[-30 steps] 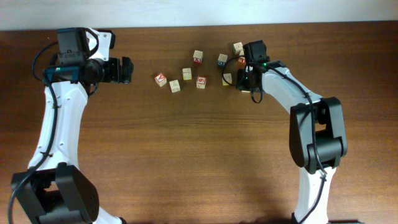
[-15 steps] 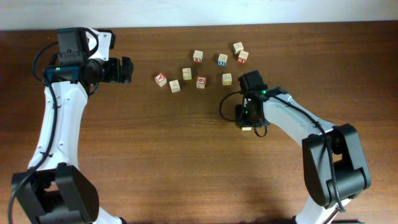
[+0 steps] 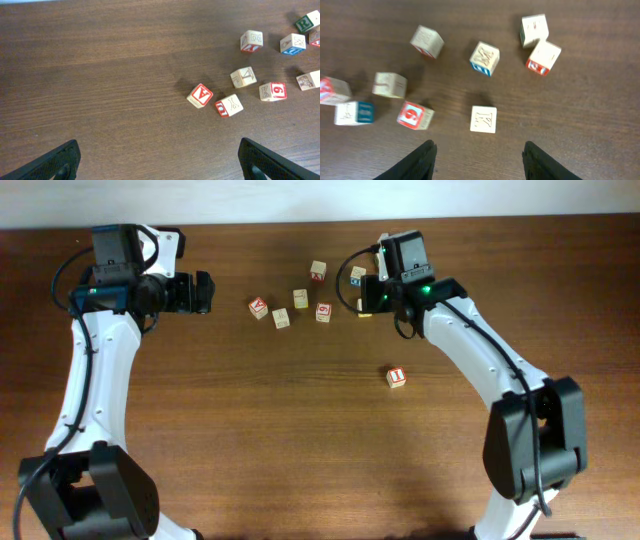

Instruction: Rotate 5 blocks

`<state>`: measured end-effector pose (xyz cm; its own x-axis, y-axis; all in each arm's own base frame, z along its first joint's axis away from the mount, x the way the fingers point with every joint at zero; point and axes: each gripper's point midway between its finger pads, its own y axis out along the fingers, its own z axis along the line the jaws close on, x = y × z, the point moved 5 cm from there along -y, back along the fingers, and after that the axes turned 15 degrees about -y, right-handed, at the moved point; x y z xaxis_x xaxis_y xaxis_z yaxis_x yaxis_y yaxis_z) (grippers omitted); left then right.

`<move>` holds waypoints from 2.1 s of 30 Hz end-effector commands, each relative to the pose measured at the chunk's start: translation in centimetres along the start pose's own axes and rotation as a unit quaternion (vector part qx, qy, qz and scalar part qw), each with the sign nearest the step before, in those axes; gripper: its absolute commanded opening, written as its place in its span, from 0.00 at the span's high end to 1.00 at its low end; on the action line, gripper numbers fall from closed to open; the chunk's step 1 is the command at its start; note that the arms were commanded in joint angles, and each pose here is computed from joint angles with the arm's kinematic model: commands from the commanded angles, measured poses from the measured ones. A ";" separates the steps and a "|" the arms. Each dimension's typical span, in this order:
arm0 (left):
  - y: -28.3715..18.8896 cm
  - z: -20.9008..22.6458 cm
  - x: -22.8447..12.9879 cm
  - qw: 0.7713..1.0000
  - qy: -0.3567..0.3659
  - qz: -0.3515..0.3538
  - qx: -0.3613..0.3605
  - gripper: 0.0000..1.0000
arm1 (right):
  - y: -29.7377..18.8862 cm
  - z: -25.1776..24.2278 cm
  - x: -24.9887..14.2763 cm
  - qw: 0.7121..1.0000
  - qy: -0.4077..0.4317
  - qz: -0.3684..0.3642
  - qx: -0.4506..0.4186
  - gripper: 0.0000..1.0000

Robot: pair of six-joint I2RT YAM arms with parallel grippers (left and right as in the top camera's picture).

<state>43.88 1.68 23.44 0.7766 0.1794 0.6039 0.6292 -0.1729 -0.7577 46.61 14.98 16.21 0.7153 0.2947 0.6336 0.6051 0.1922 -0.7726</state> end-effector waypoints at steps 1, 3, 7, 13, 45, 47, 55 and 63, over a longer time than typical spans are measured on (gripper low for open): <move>-0.1 -0.2 0.2 1.000 0.005 -0.002 -0.008 0.01 | 4.7 0.2 -1.2 1.000 -0.008 0.009 -0.001 0.44; -0.1 -0.2 0.2 1.000 0.005 -0.002 -0.008 0.01 | 8.0 0.3 -3.0 0.999 -0.038 0.025 0.002 0.43; -0.1 -0.2 0.2 1.000 0.005 -0.002 -0.008 0.01 | 10.9 0.4 -4.1 0.999 -0.037 0.021 0.002 0.51; -0.1 -0.2 0.2 1.000 0.005 -0.002 -0.008 0.01 | 9.5 0.4 -3.3 1.000 -0.016 0.021 0.002 0.73; -0.1 -0.2 0.2 1.000 0.005 -0.002 -0.008 0.01 | -3.3 4.9 3.3 0.997 -0.018 0.029 0.069 0.52; -0.1 -0.2 0.2 1.000 0.005 -0.002 -0.008 0.01 | 0.4 6.2 4.1 0.997 -0.010 0.010 0.071 0.52; -0.1 -0.2 0.2 1.000 0.005 -0.002 -0.008 0.01 | 12.9 7.5 -0.8 0.995 0.091 0.033 0.040 0.49; -0.1 -0.2 0.2 1.000 0.005 -0.002 -0.008 0.01 | 12.9 8.5 -2.0 0.996 0.062 0.061 0.036 0.67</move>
<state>43.86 1.68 23.43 0.7773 0.1795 0.6030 0.6284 -0.1730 -0.7584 50.64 24.75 5.17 0.8093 0.1726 0.5615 0.5157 0.2489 -0.8198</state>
